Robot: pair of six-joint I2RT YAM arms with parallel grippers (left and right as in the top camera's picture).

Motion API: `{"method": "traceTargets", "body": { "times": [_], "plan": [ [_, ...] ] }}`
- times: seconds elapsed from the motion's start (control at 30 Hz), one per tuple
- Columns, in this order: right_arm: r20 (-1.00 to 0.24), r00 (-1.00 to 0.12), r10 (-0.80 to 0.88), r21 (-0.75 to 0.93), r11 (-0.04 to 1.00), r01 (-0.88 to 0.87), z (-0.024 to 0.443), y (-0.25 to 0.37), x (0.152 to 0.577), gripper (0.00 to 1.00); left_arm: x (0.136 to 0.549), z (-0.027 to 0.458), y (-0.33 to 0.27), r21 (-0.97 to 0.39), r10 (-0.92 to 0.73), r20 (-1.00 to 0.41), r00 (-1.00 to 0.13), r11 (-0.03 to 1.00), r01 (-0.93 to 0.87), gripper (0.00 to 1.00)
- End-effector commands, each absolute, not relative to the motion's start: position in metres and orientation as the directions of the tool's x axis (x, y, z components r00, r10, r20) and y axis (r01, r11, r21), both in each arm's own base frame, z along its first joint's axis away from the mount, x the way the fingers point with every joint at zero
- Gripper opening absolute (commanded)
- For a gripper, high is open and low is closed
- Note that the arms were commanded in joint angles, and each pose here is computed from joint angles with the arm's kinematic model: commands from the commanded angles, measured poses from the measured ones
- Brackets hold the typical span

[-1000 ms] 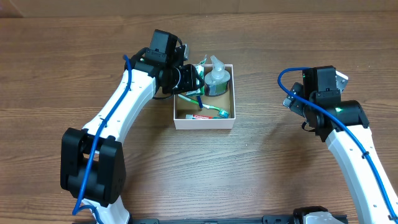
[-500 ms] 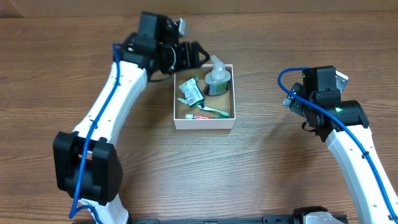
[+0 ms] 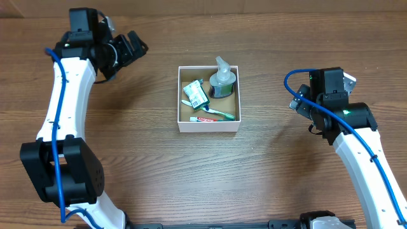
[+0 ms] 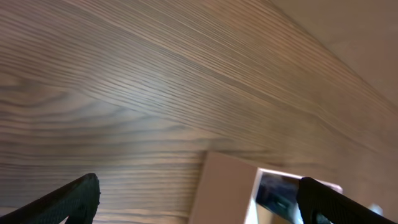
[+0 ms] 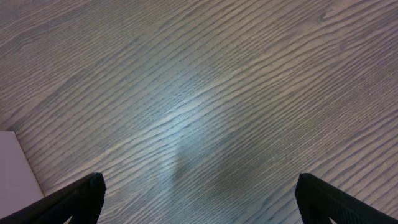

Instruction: Pack container

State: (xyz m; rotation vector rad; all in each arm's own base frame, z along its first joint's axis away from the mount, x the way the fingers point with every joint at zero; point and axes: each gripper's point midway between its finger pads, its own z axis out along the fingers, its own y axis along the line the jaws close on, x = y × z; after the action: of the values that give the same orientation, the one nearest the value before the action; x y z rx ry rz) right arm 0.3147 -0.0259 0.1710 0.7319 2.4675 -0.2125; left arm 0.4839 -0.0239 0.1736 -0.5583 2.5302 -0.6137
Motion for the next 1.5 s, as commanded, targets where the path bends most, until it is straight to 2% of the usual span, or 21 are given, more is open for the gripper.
{"method": "traceTargets", "body": {
  "times": [0.0,0.87,1.03,1.1,1.3,1.4,1.47],
  "plan": [
    [-0.571,-0.679,0.461,0.021,0.835,0.549,0.179,-0.027,0.317,1.0,0.488,0.179,-0.005,-0.458,-0.486,-0.398,-0.778,0.84,-0.291,1.0],
    [-0.589,-0.663,0.462,0.044,0.837,0.545,0.188,-0.026,0.314,1.0,0.488,0.178,-0.004,-0.45,-0.486,-0.402,-0.776,0.843,-0.295,1.0],
    [-0.679,-0.562,0.473,0.144,0.836,0.53,0.233,-0.028,0.298,1.0,0.488,0.178,-0.004,-0.45,-0.486,-0.402,-0.776,0.843,-0.295,1.0],
    [-0.739,-0.471,0.482,0.222,0.834,0.506,0.268,-0.029,0.281,1.0,0.488,0.178,-0.004,-0.45,-0.486,-0.402,-0.776,0.843,-0.295,1.0],
    [-0.843,-0.182,0.507,0.422,0.832,0.362,0.352,-0.032,0.207,1.0,0.488,0.178,-0.004,-0.45,-0.486,-0.401,-0.776,0.843,-0.296,1.0],
    [-0.849,-0.068,0.523,0.483,0.823,0.299,0.374,-0.037,0.172,1.0,0.488,0.178,-0.004,-0.449,-0.486,-0.401,-0.776,0.843,-0.296,1.0],
    [-0.855,-0.03,0.517,0.488,0.823,0.291,0.373,-0.043,0.142,1.0,0.488,0.178,-0.004,-0.449,-0.486,-0.402,-0.776,0.843,-0.296,1.0]
  ]
}}
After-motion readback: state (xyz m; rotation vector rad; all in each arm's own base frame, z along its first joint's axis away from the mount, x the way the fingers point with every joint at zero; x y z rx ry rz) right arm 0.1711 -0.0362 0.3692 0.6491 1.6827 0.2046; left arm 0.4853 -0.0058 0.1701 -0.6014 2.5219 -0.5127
